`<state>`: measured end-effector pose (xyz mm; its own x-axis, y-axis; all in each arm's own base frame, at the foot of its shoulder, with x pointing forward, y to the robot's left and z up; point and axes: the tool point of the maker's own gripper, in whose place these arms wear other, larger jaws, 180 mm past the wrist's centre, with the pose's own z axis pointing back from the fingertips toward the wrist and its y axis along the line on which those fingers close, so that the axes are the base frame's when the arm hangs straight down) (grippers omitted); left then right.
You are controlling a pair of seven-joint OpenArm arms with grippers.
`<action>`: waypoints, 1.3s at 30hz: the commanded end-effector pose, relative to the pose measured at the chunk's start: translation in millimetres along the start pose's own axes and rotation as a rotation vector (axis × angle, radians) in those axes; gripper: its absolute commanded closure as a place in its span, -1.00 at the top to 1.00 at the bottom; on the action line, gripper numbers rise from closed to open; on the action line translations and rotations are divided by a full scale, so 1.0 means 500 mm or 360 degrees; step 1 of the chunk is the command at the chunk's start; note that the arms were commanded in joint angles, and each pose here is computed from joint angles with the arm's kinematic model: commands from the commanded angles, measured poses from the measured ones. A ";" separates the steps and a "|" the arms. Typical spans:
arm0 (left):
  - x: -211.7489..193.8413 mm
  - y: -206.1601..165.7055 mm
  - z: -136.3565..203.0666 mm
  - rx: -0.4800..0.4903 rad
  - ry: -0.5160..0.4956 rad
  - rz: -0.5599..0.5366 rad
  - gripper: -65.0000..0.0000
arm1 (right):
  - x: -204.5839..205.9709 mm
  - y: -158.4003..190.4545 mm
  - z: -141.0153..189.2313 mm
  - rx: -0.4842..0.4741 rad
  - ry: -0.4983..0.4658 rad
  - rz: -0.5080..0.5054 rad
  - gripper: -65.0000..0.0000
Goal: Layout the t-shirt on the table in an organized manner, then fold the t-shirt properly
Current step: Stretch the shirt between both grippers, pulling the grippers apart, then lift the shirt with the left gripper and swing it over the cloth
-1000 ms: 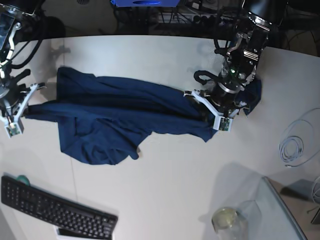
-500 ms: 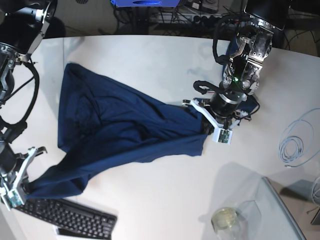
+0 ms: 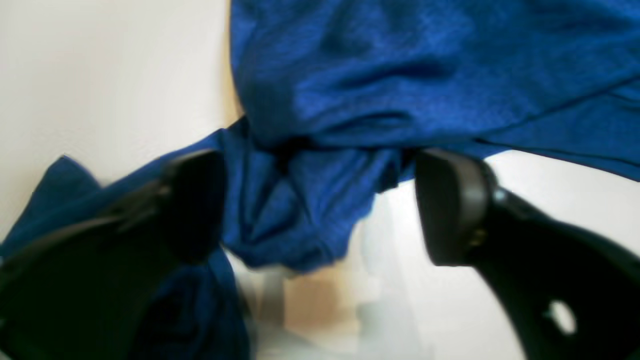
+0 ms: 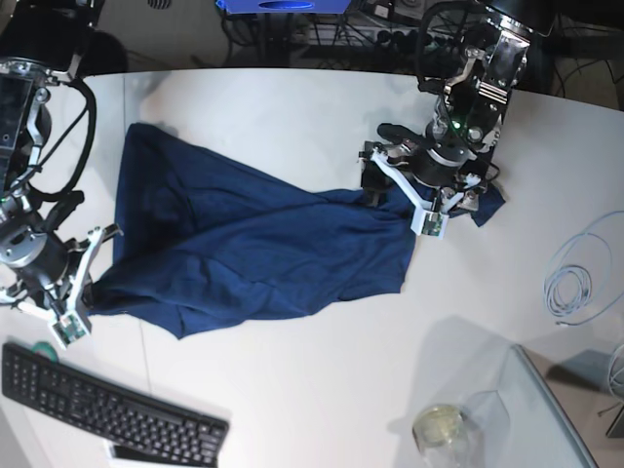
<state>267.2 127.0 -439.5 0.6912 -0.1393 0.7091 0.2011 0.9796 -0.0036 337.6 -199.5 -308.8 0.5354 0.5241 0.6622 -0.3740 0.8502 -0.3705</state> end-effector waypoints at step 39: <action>0.304 0.213 -0.042 0.0170 -0.0348 -0.0068 -1.00 | 0.055 0.164 0.026 0.0259 -0.0150 0.0163 -1.00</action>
<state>396.7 202.9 -366.2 0.5647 -0.1520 0.8112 0.1520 0.9852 0.0788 302.3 -108.5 -326.2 0.4425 0.5929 0.6729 -0.5723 0.7643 -0.2971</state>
